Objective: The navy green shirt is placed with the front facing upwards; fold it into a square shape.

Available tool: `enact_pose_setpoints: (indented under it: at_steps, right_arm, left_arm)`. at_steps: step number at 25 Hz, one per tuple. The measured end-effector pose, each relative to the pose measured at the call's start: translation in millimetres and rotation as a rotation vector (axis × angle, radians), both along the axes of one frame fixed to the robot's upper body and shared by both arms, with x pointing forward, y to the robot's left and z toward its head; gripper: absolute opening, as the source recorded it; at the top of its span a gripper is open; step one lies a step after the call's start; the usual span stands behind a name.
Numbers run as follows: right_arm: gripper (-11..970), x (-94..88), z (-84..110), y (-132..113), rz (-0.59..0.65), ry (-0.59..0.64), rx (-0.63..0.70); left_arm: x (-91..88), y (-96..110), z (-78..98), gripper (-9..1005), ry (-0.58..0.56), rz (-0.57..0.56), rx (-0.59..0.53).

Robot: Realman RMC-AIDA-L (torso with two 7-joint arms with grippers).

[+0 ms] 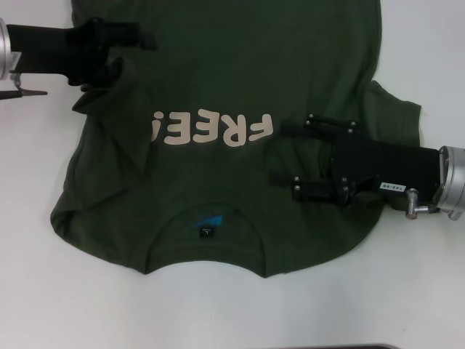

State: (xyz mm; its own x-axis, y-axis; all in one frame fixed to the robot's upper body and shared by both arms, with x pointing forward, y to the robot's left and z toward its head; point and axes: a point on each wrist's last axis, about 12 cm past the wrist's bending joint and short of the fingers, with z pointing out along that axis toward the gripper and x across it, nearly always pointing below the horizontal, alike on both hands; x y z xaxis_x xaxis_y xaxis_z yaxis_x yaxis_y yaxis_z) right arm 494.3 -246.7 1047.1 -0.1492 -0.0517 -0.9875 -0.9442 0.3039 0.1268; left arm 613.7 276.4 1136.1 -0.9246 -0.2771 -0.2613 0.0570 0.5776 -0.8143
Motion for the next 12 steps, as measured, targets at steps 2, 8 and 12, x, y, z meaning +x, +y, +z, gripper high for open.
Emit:
enact_pose_setpoints:
  at_steps: [2, 8, 12]
  right_arm:
    - [822, 0.3, 0.1, 0, 0.0, -0.001, 0.0]
    - [822, 0.3, 0.0, 0, -0.001, 0.0, -0.001]
    - [822, 0.0, -0.4, 0, -0.003, 0.001, -0.002]
  left_arm:
    - [0.1, 1, -0.1, 603, 0.001, 0.002, 0.002]
    - [4.0, -10, -0.7, 746, -0.008, 0.004, -0.003]
    - [10.1, -25, -3.0, 740, 0.012, -0.007, 0.053]
